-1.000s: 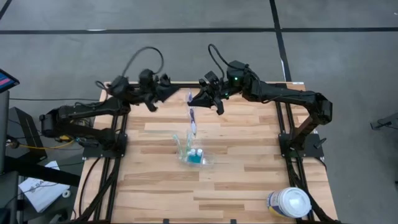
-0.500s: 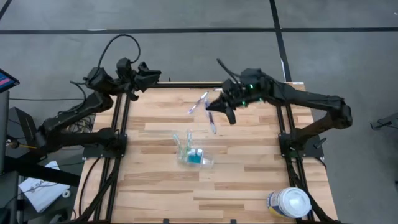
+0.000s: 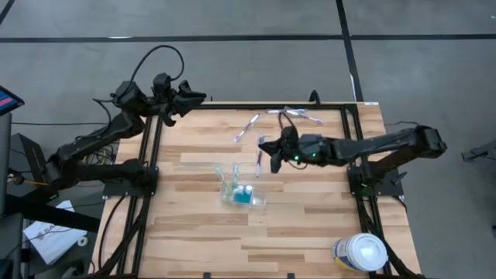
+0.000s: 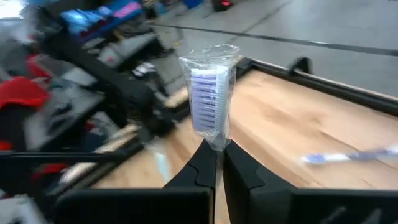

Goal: Pick & Place toothbrushing station
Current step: Put the purple toothbrush into the transparent organizer

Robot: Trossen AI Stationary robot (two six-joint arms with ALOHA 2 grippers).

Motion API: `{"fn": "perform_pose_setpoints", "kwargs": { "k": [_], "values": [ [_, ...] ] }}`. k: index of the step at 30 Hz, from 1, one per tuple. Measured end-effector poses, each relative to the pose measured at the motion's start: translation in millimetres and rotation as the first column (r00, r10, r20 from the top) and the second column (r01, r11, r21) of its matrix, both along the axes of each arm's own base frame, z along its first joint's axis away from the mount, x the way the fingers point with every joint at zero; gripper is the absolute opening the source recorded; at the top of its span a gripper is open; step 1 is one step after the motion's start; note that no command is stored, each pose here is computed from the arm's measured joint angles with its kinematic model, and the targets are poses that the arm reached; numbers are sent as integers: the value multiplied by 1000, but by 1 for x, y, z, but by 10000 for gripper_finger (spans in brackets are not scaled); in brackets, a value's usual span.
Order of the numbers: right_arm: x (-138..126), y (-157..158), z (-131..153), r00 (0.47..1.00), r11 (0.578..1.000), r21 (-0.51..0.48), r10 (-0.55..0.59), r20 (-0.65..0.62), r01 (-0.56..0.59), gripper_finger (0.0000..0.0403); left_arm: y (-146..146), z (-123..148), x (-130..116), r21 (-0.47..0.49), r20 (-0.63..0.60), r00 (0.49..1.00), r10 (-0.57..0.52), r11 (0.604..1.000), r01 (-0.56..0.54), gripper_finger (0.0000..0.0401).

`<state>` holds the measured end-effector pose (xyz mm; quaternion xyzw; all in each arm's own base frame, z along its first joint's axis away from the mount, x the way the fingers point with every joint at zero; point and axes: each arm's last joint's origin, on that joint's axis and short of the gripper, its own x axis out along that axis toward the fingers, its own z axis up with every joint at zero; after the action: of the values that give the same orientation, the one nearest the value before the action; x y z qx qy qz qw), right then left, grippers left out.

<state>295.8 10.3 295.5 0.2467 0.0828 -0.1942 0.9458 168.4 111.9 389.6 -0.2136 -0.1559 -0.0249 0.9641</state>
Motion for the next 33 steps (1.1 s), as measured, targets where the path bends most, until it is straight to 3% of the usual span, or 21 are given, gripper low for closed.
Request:
{"fn": "perform_pose_setpoints", "kwargs": {
  "k": [11,18,29,33],
  "values": [
    [24,31,-51,993,998,-55,1,-120,-8,0,0,-2,2,44,-24,998,-54,997,55,104],
    [34,49,-66,993,996,-75,35,-110,-43,0,0,-2,3,58,-27,998,-57,997,58,104],
    [30,64,-72,991,992,-111,36,-132,-51,0,-2,-3,3,70,-40,994,-97,993,100,104],
    [20,69,-88,992,995,-98,23,-125,-36,0,-1,-11,4,56,-59,993,-106,992,110,104]
  ]
}}
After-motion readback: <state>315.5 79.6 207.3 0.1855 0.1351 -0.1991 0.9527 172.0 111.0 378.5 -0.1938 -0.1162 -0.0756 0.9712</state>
